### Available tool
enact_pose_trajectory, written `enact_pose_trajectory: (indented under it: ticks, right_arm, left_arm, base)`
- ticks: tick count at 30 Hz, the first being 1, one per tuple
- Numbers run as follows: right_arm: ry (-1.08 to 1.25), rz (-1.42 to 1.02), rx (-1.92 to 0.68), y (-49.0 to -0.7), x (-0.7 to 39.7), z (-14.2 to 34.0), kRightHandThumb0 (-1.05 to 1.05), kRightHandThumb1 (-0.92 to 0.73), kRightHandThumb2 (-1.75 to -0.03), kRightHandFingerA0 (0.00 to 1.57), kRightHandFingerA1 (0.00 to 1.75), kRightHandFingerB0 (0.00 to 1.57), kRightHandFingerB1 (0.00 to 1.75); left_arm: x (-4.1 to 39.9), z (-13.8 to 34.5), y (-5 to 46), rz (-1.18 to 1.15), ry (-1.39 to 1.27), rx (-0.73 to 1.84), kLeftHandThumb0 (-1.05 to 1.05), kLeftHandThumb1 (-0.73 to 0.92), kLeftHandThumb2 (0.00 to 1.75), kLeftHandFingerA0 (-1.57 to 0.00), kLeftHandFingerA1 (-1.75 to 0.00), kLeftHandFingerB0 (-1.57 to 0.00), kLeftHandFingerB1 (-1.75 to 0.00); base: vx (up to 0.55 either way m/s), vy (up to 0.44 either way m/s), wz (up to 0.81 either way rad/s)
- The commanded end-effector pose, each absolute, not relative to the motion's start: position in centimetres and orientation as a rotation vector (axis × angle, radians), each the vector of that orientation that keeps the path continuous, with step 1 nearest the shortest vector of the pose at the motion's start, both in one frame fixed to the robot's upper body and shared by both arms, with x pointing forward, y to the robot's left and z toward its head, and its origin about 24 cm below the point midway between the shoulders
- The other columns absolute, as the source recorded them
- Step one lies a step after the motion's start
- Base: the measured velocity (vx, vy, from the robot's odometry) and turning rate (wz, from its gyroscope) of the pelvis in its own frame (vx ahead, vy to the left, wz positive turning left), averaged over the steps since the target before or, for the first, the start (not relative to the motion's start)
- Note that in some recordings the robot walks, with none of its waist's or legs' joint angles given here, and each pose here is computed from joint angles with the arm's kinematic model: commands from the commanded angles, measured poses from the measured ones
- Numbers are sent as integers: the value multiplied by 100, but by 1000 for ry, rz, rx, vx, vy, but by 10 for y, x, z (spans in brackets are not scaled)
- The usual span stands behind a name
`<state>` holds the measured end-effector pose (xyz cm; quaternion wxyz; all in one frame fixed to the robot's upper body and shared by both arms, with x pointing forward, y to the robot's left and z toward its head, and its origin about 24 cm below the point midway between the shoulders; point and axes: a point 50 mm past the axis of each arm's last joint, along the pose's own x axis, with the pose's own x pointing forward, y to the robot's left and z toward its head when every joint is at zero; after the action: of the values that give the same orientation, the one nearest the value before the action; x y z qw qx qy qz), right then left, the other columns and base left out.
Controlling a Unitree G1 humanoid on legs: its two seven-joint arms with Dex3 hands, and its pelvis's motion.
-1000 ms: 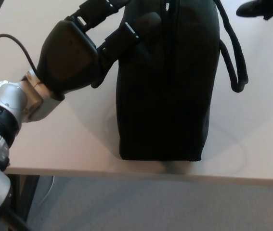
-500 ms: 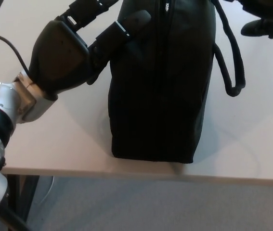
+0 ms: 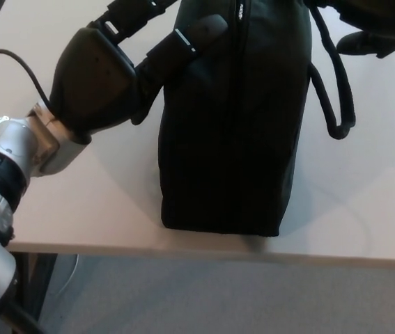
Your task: A lunch bag is kept on the middle of the desk and the robot uses both its hands to grab the opening of the bag from the left and right and moves its hands away from each other to spread the bag open
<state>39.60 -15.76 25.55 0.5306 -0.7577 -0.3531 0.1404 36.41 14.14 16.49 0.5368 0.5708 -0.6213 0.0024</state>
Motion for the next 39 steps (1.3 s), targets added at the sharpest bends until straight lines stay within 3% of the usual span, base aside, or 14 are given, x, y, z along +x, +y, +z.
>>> enact_pose_trajectory:
  ticks: [1, 18, 20, 21, 22, 28, 31, 32, 33, 34, 35, 37, 38, 39]
  right_arm:
    - [-846, 321, -1771, -155, 397, 257, -32, -56, -58, 30, 31, 24, 29]
    - [-846, 373, -1759, -146, 398, 237, -41, -56, -69, 24, 36, 22, 35]
    - [-850, 382, -1725, -146, 396, 232, -33, -58, -58, 30, 31, 26, 30]
    - [-842, 383, -1726, -146, 397, 229, -34, -59, -59, 31, 31, 25, 29]
    - [-839, 382, -1737, -146, 397, 223, -42, -62, -60, 32, 31, 25, 29]
    - [-827, 390, -1735, -156, 392, 187, -48, -66, -61, 35, 33, 31, 31]
    - [-757, 420, -1810, -165, 392, 177, -39, -74, -63, 25, 30, 20, 28]
    - [-751, 417, -1792, -166, 391, 176, -37, -69, -62, 28, 31, 22, 29]
    - [-768, 428, -1795, -169, 389, 173, -38, -52, -64, 28, 35, 27, 35]
    - [-777, 434, -1799, -170, 388, 172, -38, -52, -64, 28, 35, 27, 35]
    - [-772, 441, -1780, -171, 387, 171, -32, -48, -61, 29, 34, 28, 34]
    - [-746, 446, -1774, -174, 386, 169, -30, -47, -60, 30, 34, 29, 34]
    - [-755, 447, -1759, -175, 385, 168, -24, -47, -54, 46, 35, 36, 33]
    - [-744, 457, -1764, -175, 385, 166, -24, -49, -55, 76, 44, 47, 36]
  left_arm:
    - [360, 159, 137, 9, -1518, 1307, -5, 57, 59, -28, -32, -7, -23]
    - [355, 147, 127, -14, -1531, 1260, -4, 57, 60, -34, -34, -9, -22]
    - [355, 146, 128, -20, -1526, 1252, -4, 59, 56, -35, -32, -9, -28]
    - [355, 146, 129, -9, -1536, 1253, -3, 39, 88, -22, -52, -4, -46]
    - [354, 145, 130, -5, -1537, 1251, 1, 57, 56, -35, -32, -11, -28]
    - [354, 140, 133, -40, -1487, 1265, -7, 59, 56, -34, -31, -8, -29]
    - [352, 140, 136, -67, -1479, 1225, -9, 58, 61, -34, -34, -20, -31]
    - [352, 141, 138, -61, -1479, 1230, -5, 58, 66, -34, -36, -24, -32]
    - [352, 140, 143, -35, -1466, 1247, 2, 40, 95, -21, -53, -16, -51]
    - [352, 140, 145, -25, -1460, 1254, 2, 40, 95, -21, -53, -16, -51]
    - [354, 140, 149, -20, -1439, 1284, 4, 54, 67, -34, -35, -30, -33]
    - [354, 139, 152, -16, -1421, 1289, 1, 55, 59, -40, -36, -32, -33]
    - [354, 138, 155, -14, -1394, 1296, -4, 56, 57, -48, -35, -50, -35]
    - [357, 137, 160, -30, -1291, 1319, -23, 43, 54, -96, -65, -99, -54]
  base:
    - [0, 0, 0]
    - [0, 0, 0]
    - [0, 0, 0]
    - [0, 0, 0]
    - [0, 0, 0]
    - [0, 0, 0]
    - [0, 0, 0]
    - [0, 0, 0]
    - [0, 0, 0]
    - [0, 0, 0]
    - [0, 0, 0]
    - [0, 0, 0]
    - [0, 0, 0]
    - [0, 0, 0]
